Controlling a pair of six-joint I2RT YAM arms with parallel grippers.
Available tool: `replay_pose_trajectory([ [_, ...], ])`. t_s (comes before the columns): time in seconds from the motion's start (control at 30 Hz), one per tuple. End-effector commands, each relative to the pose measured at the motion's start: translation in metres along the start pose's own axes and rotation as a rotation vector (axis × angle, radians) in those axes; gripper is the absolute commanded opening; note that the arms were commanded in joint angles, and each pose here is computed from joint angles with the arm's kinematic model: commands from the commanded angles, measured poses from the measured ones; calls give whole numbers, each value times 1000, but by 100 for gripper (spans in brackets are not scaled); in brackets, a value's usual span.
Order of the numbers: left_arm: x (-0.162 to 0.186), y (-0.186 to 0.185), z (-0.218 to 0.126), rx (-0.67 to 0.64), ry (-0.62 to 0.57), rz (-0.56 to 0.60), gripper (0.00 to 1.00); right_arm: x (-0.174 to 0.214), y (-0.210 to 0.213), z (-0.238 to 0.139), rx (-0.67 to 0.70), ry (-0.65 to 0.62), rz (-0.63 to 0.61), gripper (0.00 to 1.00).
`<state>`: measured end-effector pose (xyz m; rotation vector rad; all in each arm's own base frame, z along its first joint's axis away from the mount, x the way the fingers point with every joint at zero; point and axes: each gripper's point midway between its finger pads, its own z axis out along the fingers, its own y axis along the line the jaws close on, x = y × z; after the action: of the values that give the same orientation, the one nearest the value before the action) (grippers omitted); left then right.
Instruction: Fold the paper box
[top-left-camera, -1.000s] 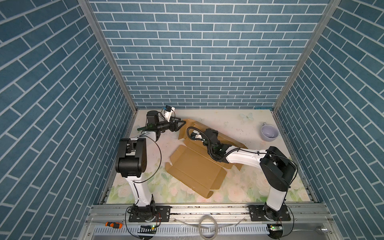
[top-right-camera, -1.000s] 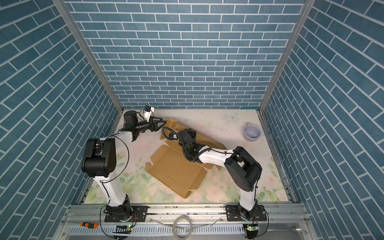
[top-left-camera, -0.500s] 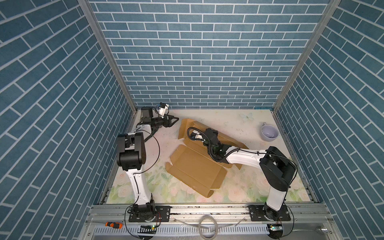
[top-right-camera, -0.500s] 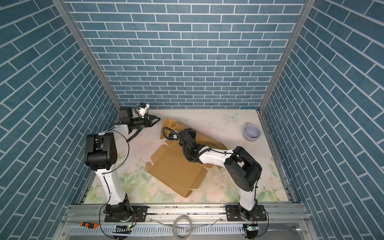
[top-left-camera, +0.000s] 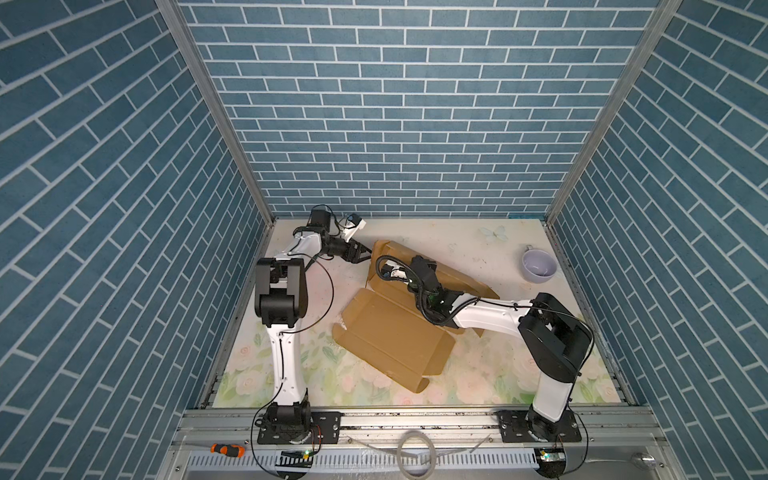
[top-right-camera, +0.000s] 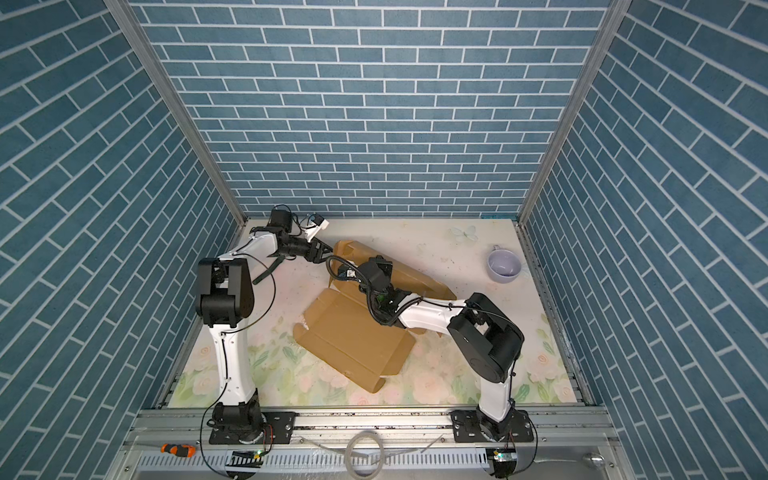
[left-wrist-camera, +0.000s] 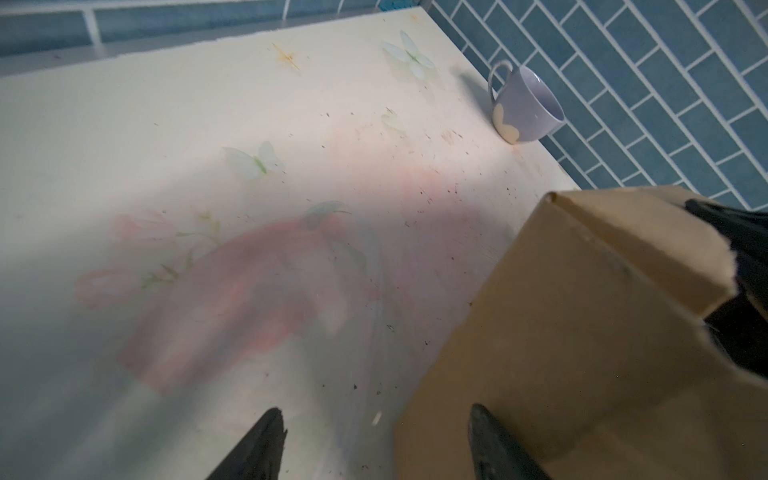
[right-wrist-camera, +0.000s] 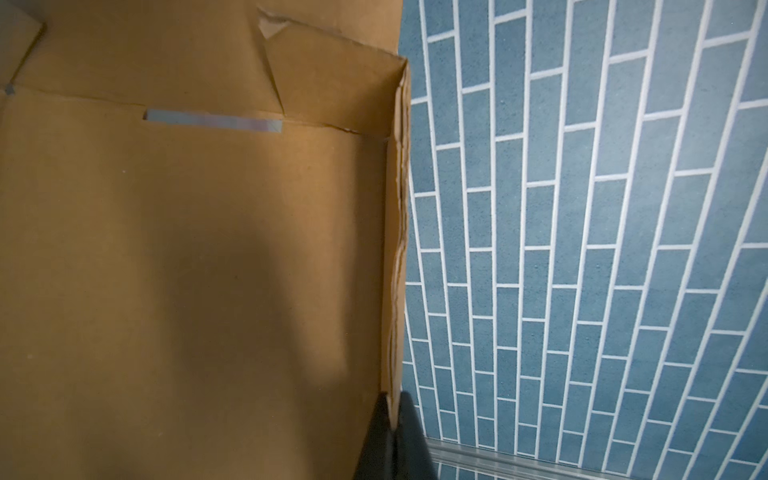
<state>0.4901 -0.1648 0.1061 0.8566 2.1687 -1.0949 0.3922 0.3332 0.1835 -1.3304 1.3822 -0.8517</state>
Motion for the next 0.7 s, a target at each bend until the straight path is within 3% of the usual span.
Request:
replay_pose_trajectory([
  [0.0, 12, -13, -6, 48, 25, 15, 72, 5, 2, 1, 11, 0, -18, 0],
  [0.67, 10, -48, -4, 60, 70, 135, 78, 2, 2, 3, 4, -3, -4, 0],
])
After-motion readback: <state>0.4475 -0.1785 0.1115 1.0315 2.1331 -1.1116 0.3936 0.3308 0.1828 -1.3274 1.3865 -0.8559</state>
